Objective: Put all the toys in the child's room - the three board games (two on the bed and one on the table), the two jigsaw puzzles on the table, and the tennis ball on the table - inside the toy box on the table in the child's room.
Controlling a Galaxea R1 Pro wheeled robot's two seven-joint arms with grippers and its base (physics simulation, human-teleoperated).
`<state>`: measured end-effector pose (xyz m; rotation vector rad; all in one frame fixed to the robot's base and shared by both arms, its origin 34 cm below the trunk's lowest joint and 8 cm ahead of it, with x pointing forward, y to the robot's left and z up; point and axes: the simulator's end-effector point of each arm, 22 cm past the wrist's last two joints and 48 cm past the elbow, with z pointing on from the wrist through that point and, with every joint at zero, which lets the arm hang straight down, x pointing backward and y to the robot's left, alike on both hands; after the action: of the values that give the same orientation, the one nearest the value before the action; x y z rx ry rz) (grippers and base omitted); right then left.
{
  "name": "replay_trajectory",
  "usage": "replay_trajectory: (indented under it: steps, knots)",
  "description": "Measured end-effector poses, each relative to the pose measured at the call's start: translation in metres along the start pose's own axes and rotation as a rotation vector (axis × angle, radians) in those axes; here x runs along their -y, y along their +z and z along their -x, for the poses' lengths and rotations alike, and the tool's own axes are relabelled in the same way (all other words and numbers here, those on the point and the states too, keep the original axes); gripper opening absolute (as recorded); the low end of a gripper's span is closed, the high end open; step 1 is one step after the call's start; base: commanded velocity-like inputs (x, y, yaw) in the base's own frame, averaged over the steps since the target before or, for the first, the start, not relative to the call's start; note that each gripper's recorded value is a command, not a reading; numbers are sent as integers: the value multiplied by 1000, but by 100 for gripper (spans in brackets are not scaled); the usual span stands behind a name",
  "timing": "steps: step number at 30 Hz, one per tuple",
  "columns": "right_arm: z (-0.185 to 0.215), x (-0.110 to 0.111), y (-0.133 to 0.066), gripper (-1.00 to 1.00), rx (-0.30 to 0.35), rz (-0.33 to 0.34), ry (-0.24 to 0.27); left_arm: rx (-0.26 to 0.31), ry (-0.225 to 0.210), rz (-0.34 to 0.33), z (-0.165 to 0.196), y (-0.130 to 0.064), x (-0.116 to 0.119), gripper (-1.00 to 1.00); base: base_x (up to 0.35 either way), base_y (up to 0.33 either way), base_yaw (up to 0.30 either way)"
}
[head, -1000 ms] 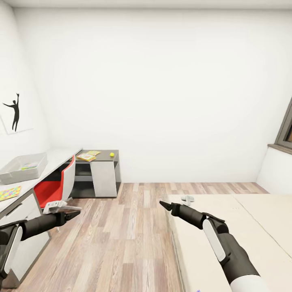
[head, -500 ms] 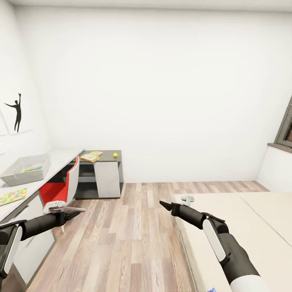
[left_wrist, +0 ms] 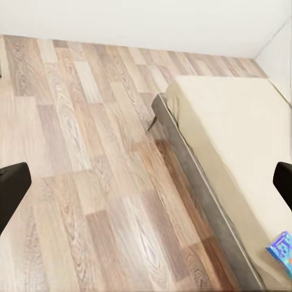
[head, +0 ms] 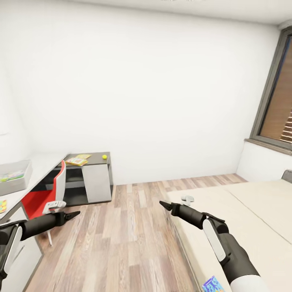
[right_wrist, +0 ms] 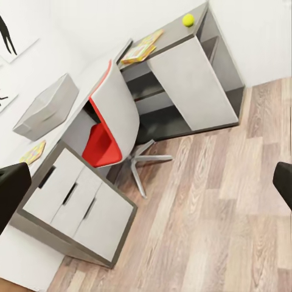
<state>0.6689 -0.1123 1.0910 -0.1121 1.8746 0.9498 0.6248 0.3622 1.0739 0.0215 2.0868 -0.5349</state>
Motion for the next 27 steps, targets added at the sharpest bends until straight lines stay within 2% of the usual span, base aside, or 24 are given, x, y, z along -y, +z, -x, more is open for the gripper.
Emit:
replay_trajectory:
  steps: [27]
  knots:
    - [7, -6, -3, 100, 13, 5, -11, 18, 5, -5, 7, -6, 4, 100, 4, 291, -276]
